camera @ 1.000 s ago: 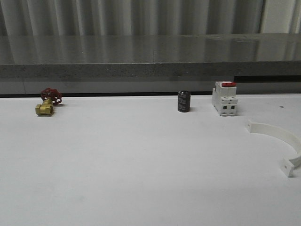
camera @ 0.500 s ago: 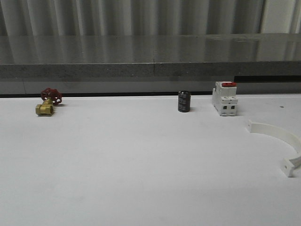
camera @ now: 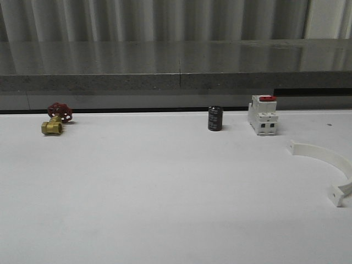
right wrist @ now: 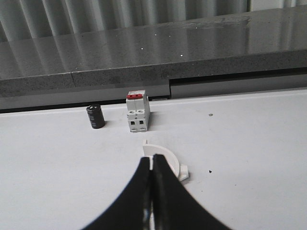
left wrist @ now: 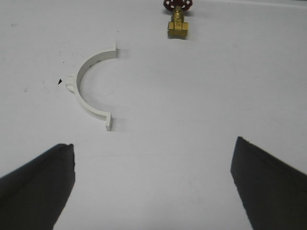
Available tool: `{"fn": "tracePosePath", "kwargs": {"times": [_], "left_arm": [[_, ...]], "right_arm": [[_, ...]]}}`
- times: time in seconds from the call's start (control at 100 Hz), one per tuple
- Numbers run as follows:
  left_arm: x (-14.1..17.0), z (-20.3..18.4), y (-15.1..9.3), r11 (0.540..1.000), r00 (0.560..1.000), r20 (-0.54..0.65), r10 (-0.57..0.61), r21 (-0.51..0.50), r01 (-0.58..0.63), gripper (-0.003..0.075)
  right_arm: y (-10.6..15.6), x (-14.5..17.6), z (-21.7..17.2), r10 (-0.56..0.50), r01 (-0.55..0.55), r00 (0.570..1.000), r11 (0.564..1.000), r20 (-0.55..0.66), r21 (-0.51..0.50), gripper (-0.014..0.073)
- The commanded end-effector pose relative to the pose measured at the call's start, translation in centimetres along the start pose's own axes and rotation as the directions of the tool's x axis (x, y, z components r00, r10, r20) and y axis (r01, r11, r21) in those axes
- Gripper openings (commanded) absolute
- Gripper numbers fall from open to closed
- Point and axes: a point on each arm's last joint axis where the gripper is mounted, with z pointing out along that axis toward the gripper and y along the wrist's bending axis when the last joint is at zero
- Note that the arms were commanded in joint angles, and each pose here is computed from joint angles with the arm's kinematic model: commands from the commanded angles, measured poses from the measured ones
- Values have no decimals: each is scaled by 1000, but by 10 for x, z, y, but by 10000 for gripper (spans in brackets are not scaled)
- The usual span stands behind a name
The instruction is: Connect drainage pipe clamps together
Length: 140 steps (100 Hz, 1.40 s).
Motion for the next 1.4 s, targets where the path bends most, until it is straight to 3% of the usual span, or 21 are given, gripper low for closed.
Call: {"fn": "tracePosePath", "kwargs": {"times": [0.0, 0.27, 0.58, 0.99, 1.39], "left_arm": [[-23, 4, 3, 999, 997, 66, -38, -16, 39, 647], [-66, 63, 38, 988, 992, -105, -71, -145, 55, 647], [-96, 146, 70, 987, 963, -268, -25, -160, -19, 647], [-89, 237, 87, 987, 915, -402, 32, -132, -92, 647], [-78, 265, 91, 987, 911, -411, 35, -127, -95, 647]], "right_arm": [[2, -11, 0, -19, 20, 997, 1000, 77, -9, -67], [2, -11, 0, -19, 20, 997, 1000, 77, -9, -67], [2, -11, 0, -19, 20, 997, 1000, 77, -9, -67], [2, -11, 0, -19, 20, 997, 1000, 77, -9, -67], [2, -11, 0, -19, 20, 997, 1000, 77, -9, -67]]}}
